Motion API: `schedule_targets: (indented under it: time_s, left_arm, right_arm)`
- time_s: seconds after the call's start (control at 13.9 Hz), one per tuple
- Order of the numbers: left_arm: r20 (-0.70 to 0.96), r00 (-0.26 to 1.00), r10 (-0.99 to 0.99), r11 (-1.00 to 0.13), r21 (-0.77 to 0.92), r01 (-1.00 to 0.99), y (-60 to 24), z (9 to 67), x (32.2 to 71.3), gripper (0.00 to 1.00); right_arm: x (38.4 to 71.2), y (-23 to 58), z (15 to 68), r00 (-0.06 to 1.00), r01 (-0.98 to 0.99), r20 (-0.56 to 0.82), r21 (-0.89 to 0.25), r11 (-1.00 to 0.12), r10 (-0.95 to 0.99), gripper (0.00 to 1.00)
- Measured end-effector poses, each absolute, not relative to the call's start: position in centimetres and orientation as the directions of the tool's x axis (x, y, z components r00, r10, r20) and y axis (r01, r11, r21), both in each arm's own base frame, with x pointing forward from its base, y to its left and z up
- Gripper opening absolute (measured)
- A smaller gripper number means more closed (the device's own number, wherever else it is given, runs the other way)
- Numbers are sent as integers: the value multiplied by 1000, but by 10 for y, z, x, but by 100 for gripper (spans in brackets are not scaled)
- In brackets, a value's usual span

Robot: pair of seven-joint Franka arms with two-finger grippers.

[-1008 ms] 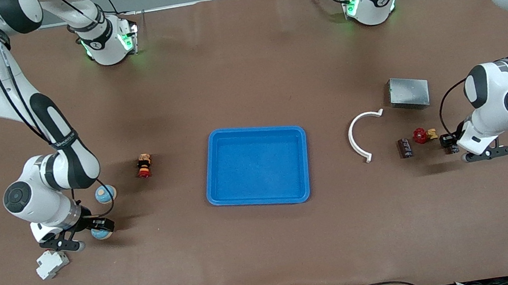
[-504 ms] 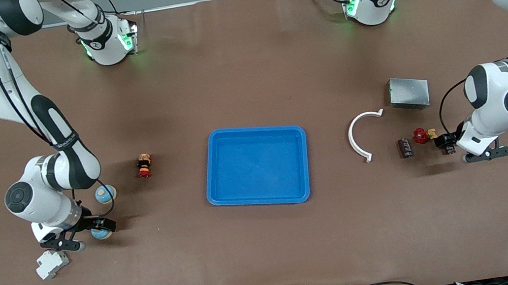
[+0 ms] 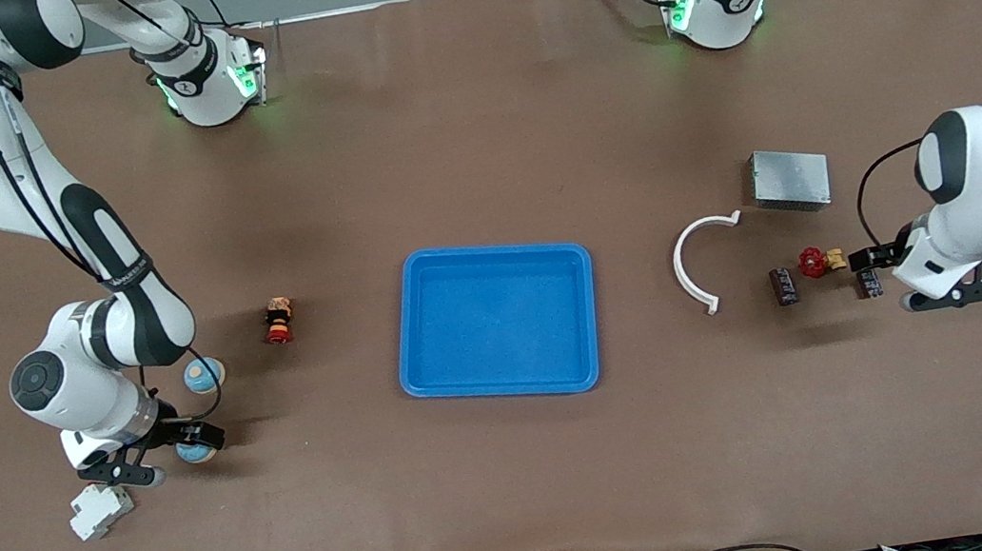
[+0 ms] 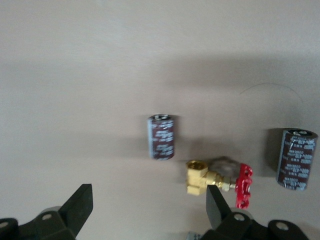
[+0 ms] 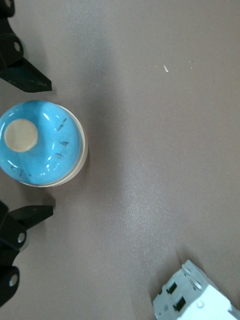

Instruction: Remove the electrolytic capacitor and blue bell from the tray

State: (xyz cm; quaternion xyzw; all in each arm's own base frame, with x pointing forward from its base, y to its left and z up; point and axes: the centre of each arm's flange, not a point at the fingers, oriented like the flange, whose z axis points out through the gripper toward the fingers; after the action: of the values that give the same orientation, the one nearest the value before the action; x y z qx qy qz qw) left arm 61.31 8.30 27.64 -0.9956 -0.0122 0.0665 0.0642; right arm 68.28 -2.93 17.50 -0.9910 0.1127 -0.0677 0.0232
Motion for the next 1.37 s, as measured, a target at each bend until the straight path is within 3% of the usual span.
schedule_targets:
  time_s: [0.58, 0.94, 1.37]
  left_arm:
    - [-160, 986, 50, -998, -34, 45, 84, 424, 574, 100]
    - [-171, 982, 83, -996, 0, 84, 72, 517, 541, 100]
    - [-48, 994, 94, -995, 30, 95, 54, 616, 558, 100]
  right_arm:
    - [690, -29, 318, 979, -194, 47, -48, -980, -196, 100]
    - [672, -48, 420, 991, -133, 9, -12, -991, -133, 100]
    - [639, -48, 542, 994, -90, -62, -12, -996, -89, 100]
